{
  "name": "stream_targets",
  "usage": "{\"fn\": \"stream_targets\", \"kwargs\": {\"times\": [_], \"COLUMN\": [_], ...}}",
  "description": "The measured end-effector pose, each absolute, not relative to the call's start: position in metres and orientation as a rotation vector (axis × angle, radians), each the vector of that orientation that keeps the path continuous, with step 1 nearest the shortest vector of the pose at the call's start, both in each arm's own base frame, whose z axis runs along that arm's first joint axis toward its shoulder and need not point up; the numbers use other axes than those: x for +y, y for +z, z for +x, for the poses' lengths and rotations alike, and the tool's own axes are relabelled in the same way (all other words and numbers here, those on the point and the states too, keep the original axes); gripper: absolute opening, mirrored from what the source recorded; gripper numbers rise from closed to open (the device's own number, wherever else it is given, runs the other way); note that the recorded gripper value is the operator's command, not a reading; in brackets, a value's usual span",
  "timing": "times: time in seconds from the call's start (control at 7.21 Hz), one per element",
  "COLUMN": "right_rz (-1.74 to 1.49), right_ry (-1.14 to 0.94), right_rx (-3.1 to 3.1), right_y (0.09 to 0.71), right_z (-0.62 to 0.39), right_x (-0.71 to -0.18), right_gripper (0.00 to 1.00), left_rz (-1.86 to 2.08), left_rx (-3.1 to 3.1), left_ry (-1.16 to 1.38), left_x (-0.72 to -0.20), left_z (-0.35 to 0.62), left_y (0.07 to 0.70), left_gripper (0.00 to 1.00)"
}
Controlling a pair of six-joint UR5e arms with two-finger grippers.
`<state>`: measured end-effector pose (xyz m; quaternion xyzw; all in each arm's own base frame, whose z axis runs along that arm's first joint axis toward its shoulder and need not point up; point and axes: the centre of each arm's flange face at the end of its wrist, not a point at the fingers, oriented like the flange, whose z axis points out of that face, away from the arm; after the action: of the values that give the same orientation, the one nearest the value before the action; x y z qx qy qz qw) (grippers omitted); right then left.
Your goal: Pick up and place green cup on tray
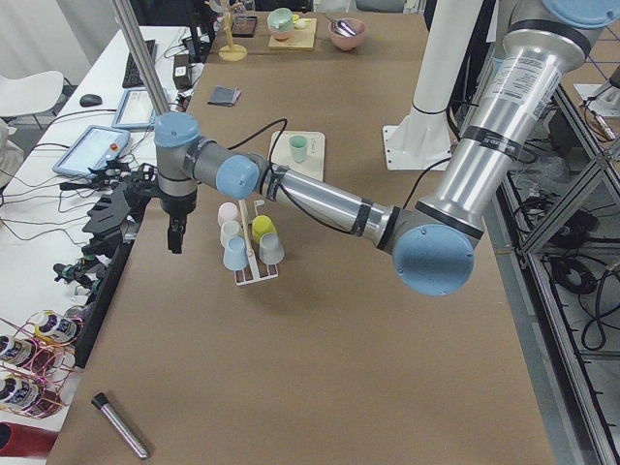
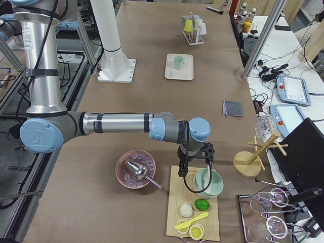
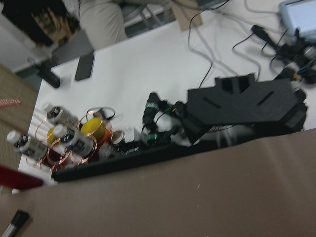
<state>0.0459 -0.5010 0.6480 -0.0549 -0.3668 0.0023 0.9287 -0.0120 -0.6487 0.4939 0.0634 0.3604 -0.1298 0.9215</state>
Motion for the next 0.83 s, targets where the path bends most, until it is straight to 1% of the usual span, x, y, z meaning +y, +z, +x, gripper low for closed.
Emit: {"fn": "stream_targets", "kwargs": {"times": [0.14,0.42,0.83], "right_rz": [-0.113,-0.117,-0.118], "right_ry": [0.011,0.029,0.034], "right_rx": [-0.751,-0.751,-0.752], "right_y": [0.647,0.646,0.646], "right_z": [0.046,0.046,0.046], "right_x": [-0.502,-0.503,-0.503], "right_gripper": [1.0,1.0,1.0], "left_rz": [0.051,-0.021,-0.073], "left_rx": [0.781,0.792,0.783], "left_ry": [-0.3,-0.237,-0.161], "left_x": [-0.619,-0.555,-0.485], "left_z": [-0.028,-0.042,-0.046], "left_y": [0.54,0.615,0.676], "left_gripper": [0.98,0.98,0.98]}}
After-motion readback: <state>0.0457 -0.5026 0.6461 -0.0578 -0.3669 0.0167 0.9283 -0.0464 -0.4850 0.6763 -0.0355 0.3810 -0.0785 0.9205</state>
